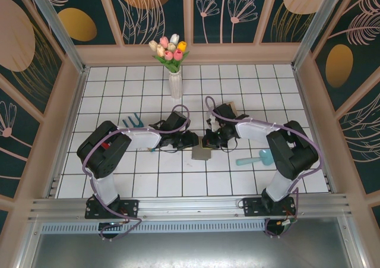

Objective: Put the credit cards into the card holder
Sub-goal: Close the button on the card holder.

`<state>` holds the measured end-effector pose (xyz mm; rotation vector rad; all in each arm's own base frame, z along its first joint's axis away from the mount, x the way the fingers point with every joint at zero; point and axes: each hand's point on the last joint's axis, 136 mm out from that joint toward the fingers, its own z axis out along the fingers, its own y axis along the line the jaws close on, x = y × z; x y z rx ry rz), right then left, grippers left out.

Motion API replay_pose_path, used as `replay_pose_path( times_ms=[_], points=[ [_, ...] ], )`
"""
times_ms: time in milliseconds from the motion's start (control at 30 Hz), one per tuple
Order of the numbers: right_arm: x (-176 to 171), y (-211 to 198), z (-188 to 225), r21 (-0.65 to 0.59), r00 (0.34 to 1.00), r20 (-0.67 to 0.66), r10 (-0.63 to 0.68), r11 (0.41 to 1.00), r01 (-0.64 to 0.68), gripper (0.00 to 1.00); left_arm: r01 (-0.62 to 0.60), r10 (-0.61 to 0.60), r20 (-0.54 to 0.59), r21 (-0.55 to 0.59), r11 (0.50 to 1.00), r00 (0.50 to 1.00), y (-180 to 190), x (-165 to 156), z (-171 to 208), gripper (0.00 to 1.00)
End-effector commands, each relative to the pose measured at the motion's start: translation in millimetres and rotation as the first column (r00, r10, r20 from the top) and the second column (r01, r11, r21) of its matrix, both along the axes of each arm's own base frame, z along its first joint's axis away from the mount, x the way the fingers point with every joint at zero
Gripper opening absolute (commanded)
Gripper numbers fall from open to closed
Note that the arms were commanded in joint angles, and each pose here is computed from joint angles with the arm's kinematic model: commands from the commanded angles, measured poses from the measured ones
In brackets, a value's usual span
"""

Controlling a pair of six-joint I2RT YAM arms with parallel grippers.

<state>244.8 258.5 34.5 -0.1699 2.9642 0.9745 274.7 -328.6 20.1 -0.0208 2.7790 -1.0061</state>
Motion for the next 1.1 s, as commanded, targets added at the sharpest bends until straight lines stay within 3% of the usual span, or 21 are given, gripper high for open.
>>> replay_pose_path(
  times_ms=[0, 233, 367, 433, 633, 800, 867, 967, 1067],
  points=[
    [-17.4, -24.4, -44.0, -0.124, 0.994, -0.1, -0.036, 0.992, 0.024, 0.0, 0.016, -0.013, -0.042, 0.064, 0.998, 0.999, 7.5, -10.1, -21.2, 0.37],
    [-21.9, -49.4, -81.9, -0.157, 0.967, -0.226, -0.118, 0.984, 0.084, 0.0, 0.018, -0.015, -0.045, 0.052, 0.999, 0.999, 8.2, -12.9, -23.7, 0.36],
    [-25.9, -70.9, -107.1, -0.327, 0.953, -0.274, -0.13, 0.944, 0.035, 0.0, 0.031, -0.028, -0.052, 0.056, 0.998, 0.998, 8.9, -15.7, -27.5, 0.36],
    [-20.7, -70.7, -106.4, -0.345, 0.958, -0.257, -0.13, 0.938, 0.035, 0.0, 0.034, -0.03, -0.053, 0.061, 0.998, 0.998, 9.4, -16.4, -28.6, 0.35],
    [11.4, -34.3, -38.2, -0.166, 0.99, -0.098, -0.1, 0.983, 0.083, 0.0, 0.022, -0.019, -0.036, 0.069, 0.997, 0.999, 10.8, -12.7, -23.6, 0.35],
    [34.6, -3.9, 43.4, 0.042, 0.992, 0.1, -0.075, 0.997, 0.071, 0.24, 0.011, -0.011, 0.003, 0.054, 0.998, 1.0, 9.4, -7.2, -8.4, 0.36],
    [36.7, 2.0, 68.2, 0.108, 0.985, 0.158, -0.071, 0.993, 0.055, 0.29, 0.011, -0.012, 0.02, 0.042, 0.999, 1.0, 8.0, -5.1, -1.0, 0.36],
    [41.8, -8.8, 88.4, 0.096, 0.963, 0.241, -0.117, 0.991, 0.096, 0.38, 0.008, -0.009, 0.038, 0.04, 0.999, 0.999, 8.7, -3.8, 7.1, 0.38],
    [58.8, -51.9, 109.7, -0.01, 0.876, 0.413, -0.25, 0.96, 0.278, 0.4, -0.032, 0.028, 0.092, 0.049, 0.998, 0.995, 17.3, 1.4, 20.3, 0.38]
  ],
)
